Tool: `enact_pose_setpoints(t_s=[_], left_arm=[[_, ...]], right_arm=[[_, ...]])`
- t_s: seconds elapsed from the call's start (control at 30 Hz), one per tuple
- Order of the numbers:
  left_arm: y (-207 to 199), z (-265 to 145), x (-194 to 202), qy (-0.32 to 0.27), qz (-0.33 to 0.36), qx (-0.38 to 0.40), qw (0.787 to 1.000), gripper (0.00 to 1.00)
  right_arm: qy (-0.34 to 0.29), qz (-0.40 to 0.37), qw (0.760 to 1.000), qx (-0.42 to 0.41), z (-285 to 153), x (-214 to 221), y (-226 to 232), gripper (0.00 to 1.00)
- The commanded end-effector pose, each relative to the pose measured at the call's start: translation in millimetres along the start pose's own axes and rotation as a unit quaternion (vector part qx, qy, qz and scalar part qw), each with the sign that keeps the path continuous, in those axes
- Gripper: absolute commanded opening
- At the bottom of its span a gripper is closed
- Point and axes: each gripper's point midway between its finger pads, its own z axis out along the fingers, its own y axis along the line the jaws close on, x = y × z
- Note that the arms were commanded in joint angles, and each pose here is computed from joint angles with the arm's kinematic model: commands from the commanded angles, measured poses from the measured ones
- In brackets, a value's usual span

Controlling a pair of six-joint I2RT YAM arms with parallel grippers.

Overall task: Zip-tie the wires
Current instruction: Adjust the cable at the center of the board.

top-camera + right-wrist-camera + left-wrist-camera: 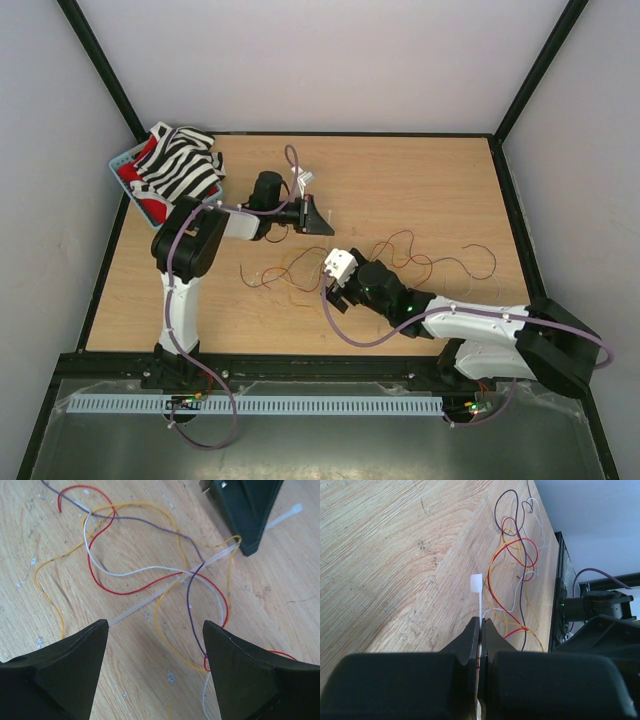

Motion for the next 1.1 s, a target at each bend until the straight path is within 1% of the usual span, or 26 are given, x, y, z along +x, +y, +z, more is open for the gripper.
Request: enact_pose_setpoints(t_s=[0.0,0.1,0.2,0.27,0.33,0.37,0.4,0.5,0.63,0.77,0.93,1.07], left_arm=[[-19,-5,-11,-0.011,0.020,0.012,1.000,0.00],[-19,-6,-10,-0.011,0.016,0.011,1.000,0.00],[-19,-6,-9,-0.010,0.015,0.012,1.000,0.00],[-19,-6,-8,-0.007,0.014,0.014,1.000,0.00],[-19,-6,-7,-0.007,0.015,0.013,1.000,0.00],[-19,-7,-7,-0.007,0.014,0.014,1.000,0.00],[-19,-7,-7,-0.007,0.015,0.014,1.000,0.00],[-19,-6,-6,-0.006,0.013,0.014,1.000,0.00],[-19,-6,-6,-0.006,0.009,0.014,1.000,0.00],[-19,-6,-6,-0.006,0.007,0.014,1.000,0.00],[-17,-6,-3,-0.004,0.002,0.012,1.000,0.00],[-15,-6,-2,-0.003,-0.009,0.011,1.000,0.00]], right_arm=[[-0.005,0.000,1.000,-0.007,12,-4,3,0.85],[0.001,0.003,1.000,-0.002,20,-2,1,0.81],[0.021,0.002,1.000,0.011,31,8,-4,0.76],[0.033,0.008,0.999,0.027,38,13,-12,0.63],[0.040,0.019,0.999,0.026,45,17,-18,0.55],[0.044,0.023,0.998,0.028,48,19,-22,0.53],[0.049,0.022,0.998,0.032,51,21,-25,0.52],[0.059,0.017,0.997,0.040,60,25,-35,0.45],[0.061,0.007,0.997,0.048,71,21,-44,0.42],[0.057,0.018,0.997,0.053,83,15,-59,0.39],[0.053,0.017,0.997,0.062,87,9,-65,0.39],[0.047,0.029,0.997,0.047,82,4,-59,0.40]])
